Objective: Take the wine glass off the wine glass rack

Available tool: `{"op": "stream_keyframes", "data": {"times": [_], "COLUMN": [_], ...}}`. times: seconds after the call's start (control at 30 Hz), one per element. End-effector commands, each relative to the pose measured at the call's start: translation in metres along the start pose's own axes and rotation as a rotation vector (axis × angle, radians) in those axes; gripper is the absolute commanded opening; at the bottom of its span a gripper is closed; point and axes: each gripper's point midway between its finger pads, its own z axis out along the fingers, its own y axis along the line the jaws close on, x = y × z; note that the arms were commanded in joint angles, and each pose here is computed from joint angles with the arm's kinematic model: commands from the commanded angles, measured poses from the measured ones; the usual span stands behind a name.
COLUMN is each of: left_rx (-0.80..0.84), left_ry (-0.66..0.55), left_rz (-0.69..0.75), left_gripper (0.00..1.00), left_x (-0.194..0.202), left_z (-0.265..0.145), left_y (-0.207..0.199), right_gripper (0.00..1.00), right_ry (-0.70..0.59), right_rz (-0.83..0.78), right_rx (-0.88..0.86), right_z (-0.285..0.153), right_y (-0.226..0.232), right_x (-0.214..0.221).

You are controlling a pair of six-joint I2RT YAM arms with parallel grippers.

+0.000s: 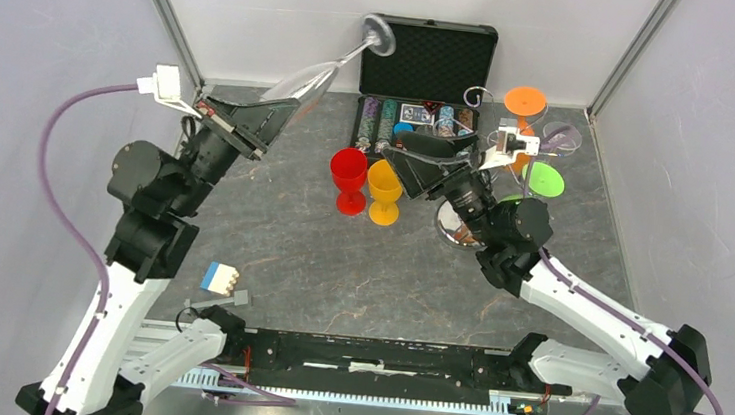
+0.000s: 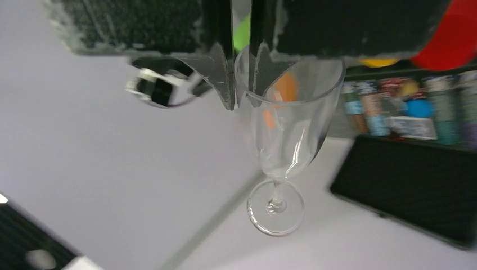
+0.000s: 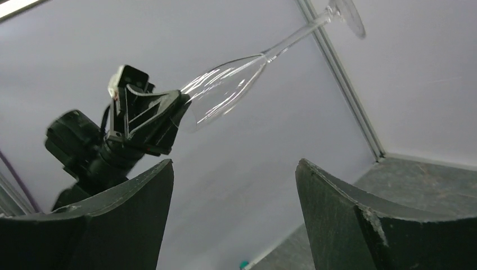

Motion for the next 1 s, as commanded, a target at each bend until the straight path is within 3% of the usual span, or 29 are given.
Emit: {"op": "stream_keyframes", "data": {"times": [0.0, 0.17, 0.27, 0.53, 0.73, 0.97], "left_rx": [-0.503, -0.861, -0.951, -0.954, -0.932, -0.94], "left_ry": [0.118, 0.327, 0.472, 0.872, 1.025, 1.112], "left_rz": [0.357, 0.558, 0.608, 0.603, 0.547, 0.49], "left_gripper": [0.02, 0.02, 0.02, 0.02, 0.02, 0.02], "left_x": [0.004, 0.01, 0.023, 0.074, 0.1, 0.124], "left_z": [-0.028, -0.062, -0.068, -0.056, -0.046, -0.029], "left_y": [0.105, 0.174, 0.199, 0.235, 0.249, 0.272], "right_gripper": [0.84, 0.84, 0.83, 0.84, 0.84, 0.84], "right_ry": [0.099, 0.143, 0.145, 0.135, 0.106, 0.111], "right_rz": [-0.127, -0.254, -0.305, -0.425, -0.537, -0.652], "right_rx": [0.034, 0.125, 0.196, 0.3, 0.373, 0.52], "right_z": [-0.007, -0.03, -0.047, -0.085, -0.109, -0.144], "right_y": [0.003, -0.01, -0.019, -0.021, -0.014, -0.022], "right_x": [-0.001, -0.008, -0.015, -0.046, -0.083, -0.115]}}
